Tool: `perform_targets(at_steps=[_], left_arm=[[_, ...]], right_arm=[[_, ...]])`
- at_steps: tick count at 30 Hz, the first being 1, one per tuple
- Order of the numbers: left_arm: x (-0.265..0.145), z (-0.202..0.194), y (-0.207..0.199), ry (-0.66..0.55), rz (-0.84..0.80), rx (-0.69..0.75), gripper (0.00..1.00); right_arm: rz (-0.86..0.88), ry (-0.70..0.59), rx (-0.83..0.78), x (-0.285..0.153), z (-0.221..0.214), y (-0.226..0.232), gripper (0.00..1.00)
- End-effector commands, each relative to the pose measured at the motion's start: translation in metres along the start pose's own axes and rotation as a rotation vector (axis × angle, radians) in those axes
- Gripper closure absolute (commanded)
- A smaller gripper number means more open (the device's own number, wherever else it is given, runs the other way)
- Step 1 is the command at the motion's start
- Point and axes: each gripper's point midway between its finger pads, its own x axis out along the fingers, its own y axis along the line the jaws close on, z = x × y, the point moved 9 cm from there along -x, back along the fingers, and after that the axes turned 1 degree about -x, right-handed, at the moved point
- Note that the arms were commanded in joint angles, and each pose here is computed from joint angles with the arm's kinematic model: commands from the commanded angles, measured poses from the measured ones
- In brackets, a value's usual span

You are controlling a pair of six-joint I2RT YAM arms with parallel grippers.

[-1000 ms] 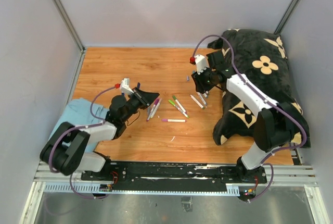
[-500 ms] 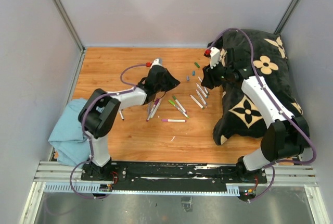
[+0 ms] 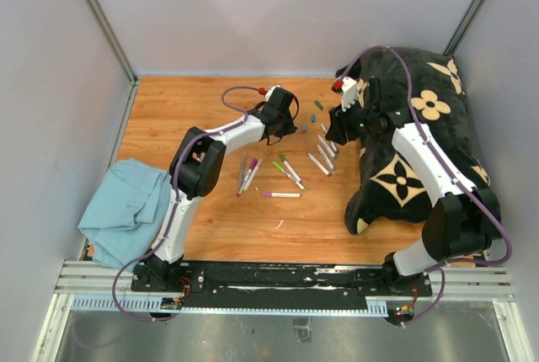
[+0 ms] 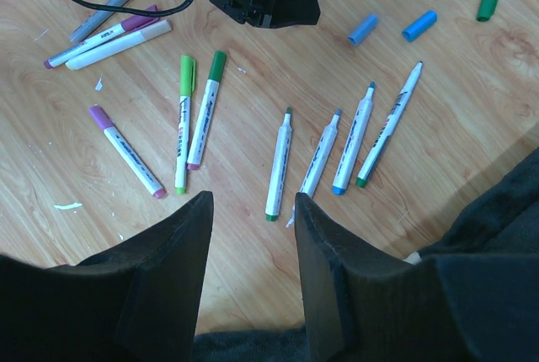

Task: Open the pen caps
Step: Place the pen cap at the center of the board.

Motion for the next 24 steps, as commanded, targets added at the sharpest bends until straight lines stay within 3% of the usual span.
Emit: perform_targets(at_steps=[1,14,24], left_arm=[[0.003,0.000,0.002,0.016,0.046,0.046,0.95],[0.009,-0.003,-0.001,0.043,0.016,0.046,0.74],[0.000,0.004,-0.011,0.040,-0.038,0.040,0.67]], right_arm=[[0.006,-0.013,0.010,-0.003,-0.003,-0.002,0.55],[0.017,-0.009,0.015,-0.001,-0.004,-0.002,0.55],[0.023,-0.015,0.013,-0.002,-0.003,-0.001,0.55]])
